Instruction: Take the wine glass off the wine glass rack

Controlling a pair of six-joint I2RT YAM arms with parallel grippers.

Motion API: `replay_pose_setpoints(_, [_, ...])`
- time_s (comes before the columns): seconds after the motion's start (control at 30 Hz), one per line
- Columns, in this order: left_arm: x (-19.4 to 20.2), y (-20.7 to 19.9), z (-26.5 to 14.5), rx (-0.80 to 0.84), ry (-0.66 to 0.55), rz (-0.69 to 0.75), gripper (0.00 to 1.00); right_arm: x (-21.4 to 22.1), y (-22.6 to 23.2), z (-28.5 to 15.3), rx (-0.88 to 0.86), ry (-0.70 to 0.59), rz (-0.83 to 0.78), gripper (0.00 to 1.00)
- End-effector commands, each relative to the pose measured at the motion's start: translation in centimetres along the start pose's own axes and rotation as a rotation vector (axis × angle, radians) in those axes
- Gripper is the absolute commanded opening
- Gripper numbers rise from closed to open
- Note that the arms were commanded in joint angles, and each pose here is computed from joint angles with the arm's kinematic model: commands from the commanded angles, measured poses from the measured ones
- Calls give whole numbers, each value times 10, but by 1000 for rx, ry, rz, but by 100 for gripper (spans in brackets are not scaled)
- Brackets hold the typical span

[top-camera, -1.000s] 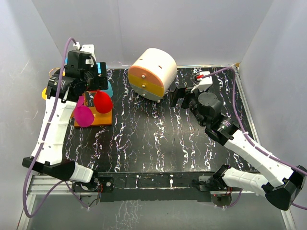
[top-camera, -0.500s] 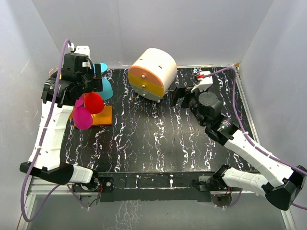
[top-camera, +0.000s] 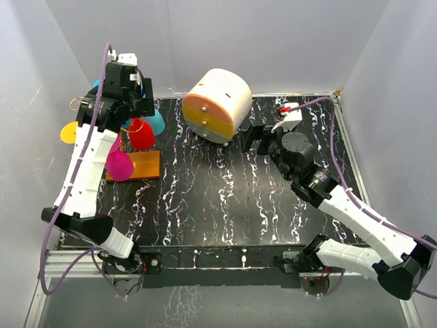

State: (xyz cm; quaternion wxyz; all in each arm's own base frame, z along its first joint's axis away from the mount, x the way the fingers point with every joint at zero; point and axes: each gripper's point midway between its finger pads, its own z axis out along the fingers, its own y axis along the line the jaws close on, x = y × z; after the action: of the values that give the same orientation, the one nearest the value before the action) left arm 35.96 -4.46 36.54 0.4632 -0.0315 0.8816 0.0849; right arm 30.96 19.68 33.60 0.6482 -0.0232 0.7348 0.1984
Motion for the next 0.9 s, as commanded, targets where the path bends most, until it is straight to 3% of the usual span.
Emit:
replay_pose_setpoints(0.0, [-31,-20,-16,128,-97,-76,63,-10,8,-2,-41,-39,51,98])
replay_pose_setpoints(0.47, [-24,-57,-55,410,-84,-140,62,17,41,10,-172,69,143,98])
replay_pose_setpoints(0.73, [-29,-92,-93,681,-133,-288,61,20,109,1,-487,163,425,98])
replay_pose_setpoints(0.87, [-36,-98,-109,760,-173,-356,61,14,122,-2,-551,160,564,98])
